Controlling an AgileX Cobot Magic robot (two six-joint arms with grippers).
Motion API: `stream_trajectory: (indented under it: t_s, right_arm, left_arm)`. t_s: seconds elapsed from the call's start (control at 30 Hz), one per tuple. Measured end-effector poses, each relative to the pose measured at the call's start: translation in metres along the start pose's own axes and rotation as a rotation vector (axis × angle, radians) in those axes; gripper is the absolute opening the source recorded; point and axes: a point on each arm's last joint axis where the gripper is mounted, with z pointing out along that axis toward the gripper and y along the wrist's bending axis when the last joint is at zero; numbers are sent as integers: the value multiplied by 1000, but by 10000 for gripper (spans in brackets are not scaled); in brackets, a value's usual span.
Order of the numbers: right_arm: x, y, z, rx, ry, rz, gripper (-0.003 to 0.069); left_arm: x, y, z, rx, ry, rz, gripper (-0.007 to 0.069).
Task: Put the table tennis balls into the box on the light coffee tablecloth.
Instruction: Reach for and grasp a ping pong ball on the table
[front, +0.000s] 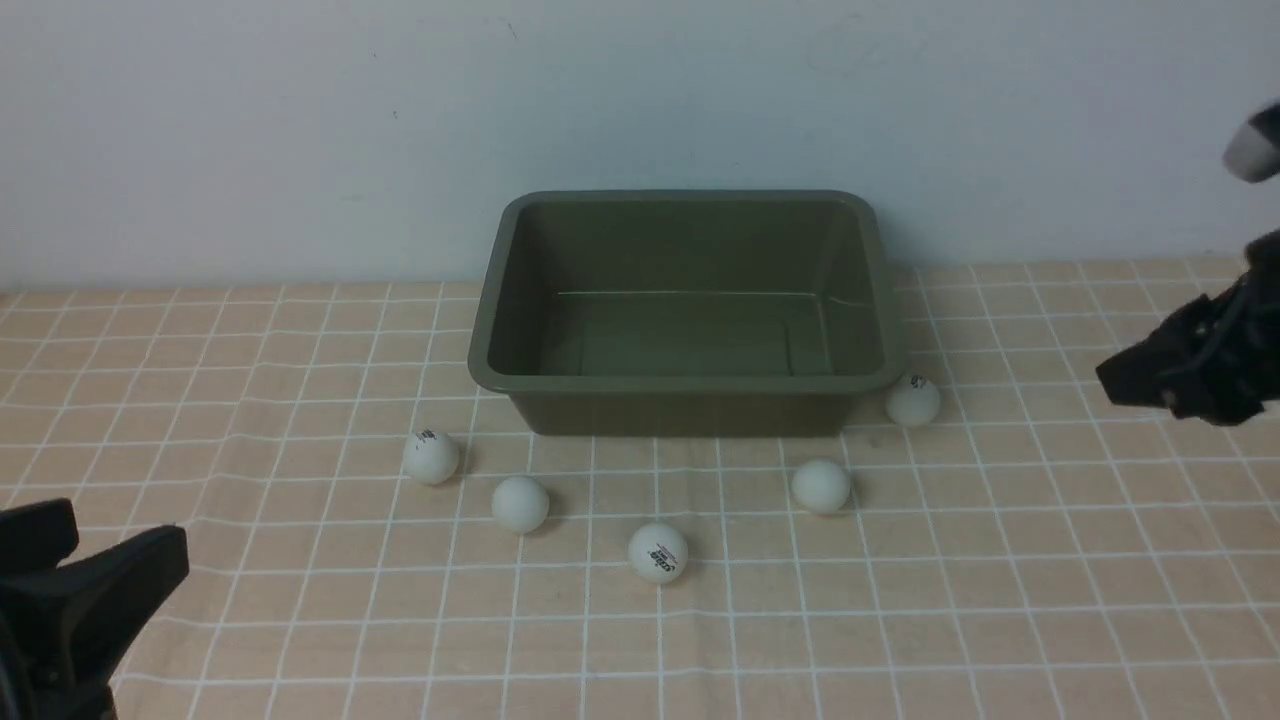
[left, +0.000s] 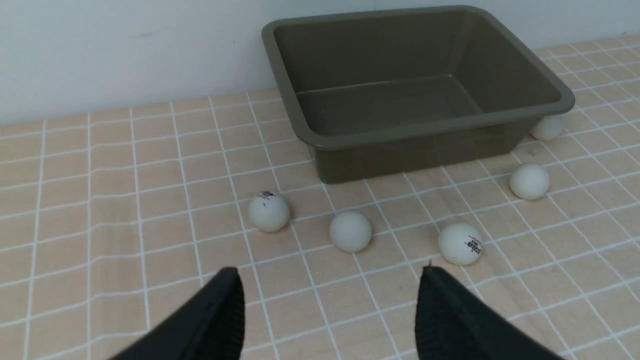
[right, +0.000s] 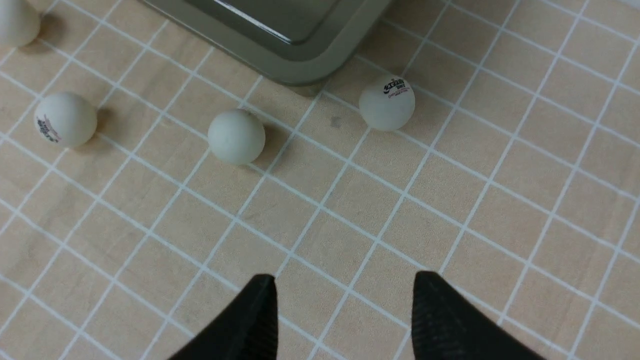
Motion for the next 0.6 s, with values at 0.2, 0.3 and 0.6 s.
stream_trajectory:
  t_s: [0.2,0.3,0.6]
  right_arm:
    - [-20,-22,31,11,-9,43,433]
    - [-27,-31,50,3,8,44,442]
    - [-23,-50,107,-56,71,-313,443]
  left_arm:
    - [-2,0,0,0,0,14,386]
    - [-1,0,0,0,1,14,386]
    - [-2,0,0,0,0,14,386]
